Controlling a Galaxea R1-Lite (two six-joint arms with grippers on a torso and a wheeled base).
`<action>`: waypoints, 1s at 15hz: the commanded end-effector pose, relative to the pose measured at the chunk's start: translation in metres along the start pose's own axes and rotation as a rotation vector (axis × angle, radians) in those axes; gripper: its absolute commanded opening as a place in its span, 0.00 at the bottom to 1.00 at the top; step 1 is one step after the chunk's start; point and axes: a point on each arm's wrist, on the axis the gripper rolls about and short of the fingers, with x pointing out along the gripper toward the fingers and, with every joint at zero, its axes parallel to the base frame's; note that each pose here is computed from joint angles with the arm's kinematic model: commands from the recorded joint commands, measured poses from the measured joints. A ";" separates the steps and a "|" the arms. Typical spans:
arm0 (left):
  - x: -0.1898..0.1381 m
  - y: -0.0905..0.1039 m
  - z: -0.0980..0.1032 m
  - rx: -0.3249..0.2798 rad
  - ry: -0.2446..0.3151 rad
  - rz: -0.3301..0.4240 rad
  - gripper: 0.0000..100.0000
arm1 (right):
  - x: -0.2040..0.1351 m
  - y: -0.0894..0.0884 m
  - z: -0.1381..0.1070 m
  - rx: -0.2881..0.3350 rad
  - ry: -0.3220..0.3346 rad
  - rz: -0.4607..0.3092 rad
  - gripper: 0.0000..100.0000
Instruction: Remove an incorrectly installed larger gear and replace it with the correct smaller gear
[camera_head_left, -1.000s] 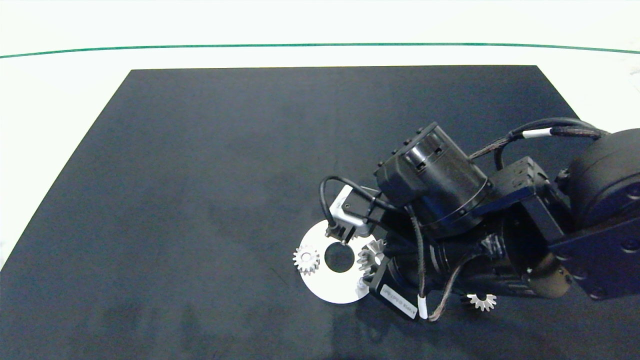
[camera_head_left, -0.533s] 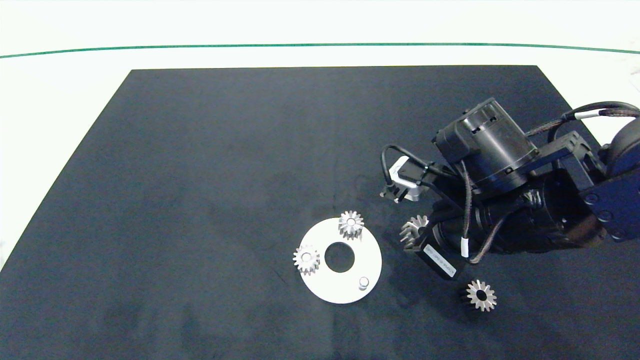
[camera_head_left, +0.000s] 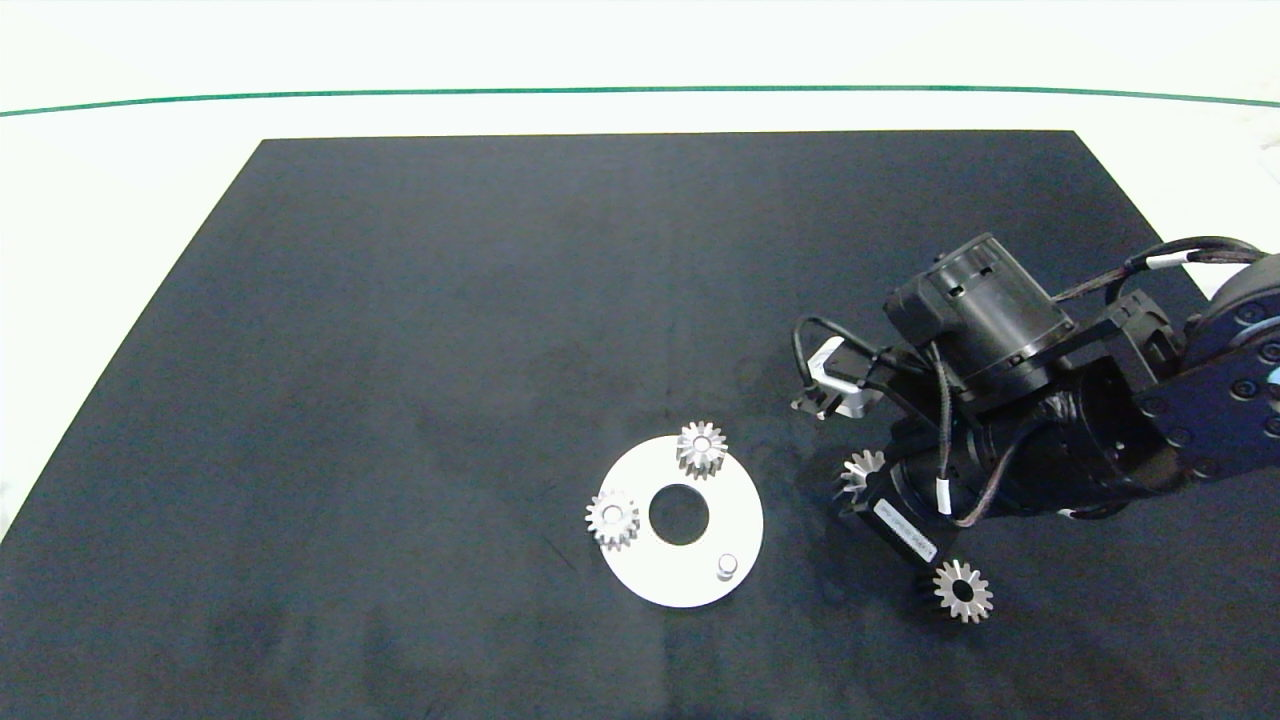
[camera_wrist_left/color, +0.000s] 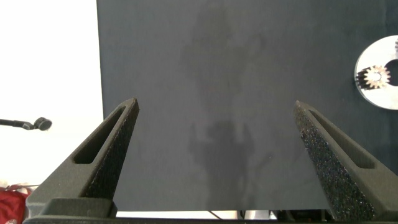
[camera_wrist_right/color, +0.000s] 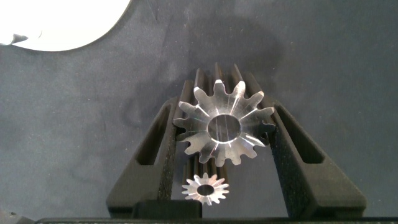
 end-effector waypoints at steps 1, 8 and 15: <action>-0.001 0.000 -0.001 0.001 0.003 -0.001 1.00 | 0.005 0.001 -0.001 -0.004 0.017 0.002 0.43; -0.001 0.000 -0.001 0.001 0.003 -0.001 1.00 | 0.008 0.002 -0.001 -0.009 0.027 0.002 0.43; -0.001 0.000 -0.001 0.001 0.003 -0.001 1.00 | -0.003 0.002 -0.003 -0.010 0.006 0.000 1.00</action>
